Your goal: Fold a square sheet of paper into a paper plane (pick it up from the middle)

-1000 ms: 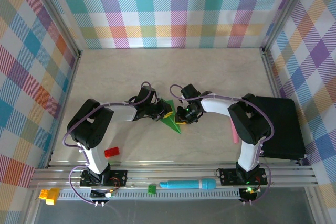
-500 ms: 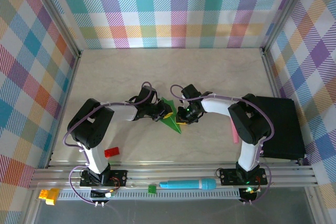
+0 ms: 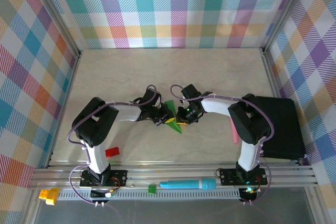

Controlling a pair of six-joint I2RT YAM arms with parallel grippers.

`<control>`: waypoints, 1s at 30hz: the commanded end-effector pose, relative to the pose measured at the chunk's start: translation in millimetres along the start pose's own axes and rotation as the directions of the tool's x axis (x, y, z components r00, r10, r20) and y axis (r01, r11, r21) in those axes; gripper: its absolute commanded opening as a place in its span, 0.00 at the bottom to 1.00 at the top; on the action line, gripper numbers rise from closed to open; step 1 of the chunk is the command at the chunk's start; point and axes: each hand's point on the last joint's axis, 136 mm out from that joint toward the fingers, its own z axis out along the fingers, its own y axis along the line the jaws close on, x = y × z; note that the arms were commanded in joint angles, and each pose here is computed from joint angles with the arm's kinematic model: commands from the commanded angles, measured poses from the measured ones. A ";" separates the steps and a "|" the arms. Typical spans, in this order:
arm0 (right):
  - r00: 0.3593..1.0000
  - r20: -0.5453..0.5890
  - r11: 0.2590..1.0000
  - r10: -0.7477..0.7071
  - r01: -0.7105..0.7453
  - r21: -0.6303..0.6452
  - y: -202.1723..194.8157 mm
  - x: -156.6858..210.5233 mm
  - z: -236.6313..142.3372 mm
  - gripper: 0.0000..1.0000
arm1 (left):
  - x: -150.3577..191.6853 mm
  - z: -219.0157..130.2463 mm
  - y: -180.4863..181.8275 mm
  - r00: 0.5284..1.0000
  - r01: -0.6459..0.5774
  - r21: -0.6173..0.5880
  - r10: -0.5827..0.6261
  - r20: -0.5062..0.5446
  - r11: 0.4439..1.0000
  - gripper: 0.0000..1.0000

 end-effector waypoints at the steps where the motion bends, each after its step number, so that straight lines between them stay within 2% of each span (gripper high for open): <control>1: 0.996 -0.081 0.997 0.047 -0.042 0.057 -20.8 21.5 19.9 0.15 | 6.2 5.7 13.5 1.000 0.000 -0.077 -0.002 -0.025 0.997 0.10; 11: 0.998 -0.057 0.999 0.030 -0.029 0.025 -9.0 16.6 7.3 0.16 | 11.5 6.6 51.2 0.999 0.025 -0.246 -0.036 -0.040 0.969 0.08; 18: 0.998 0.068 0.998 0.013 -0.009 -0.063 14.4 2.3 -39.0 0.31 | 12.7 8.3 58.1 0.998 0.026 -0.267 -0.040 -0.046 0.963 0.08; 20: 0.997 0.070 0.996 0.015 -0.009 -0.084 16.1 3.1 -43.5 0.32 | 12.2 8.6 57.3 0.998 0.025 -0.264 -0.039 -0.046 0.964 0.08; 24: 0.998 0.056 0.987 -0.007 0.016 -0.157 26.0 6.3 -41.8 0.30 | 12.2 8.6 56.0 0.998 0.022 -0.259 -0.035 -0.047 0.966 0.08; 30: 0.999 0.023 0.976 -0.024 0.028 -0.218 34.6 5.7 -32.2 0.17 | 12.4 8.1 55.9 0.998 0.023 -0.257 -0.035 -0.045 0.966 0.08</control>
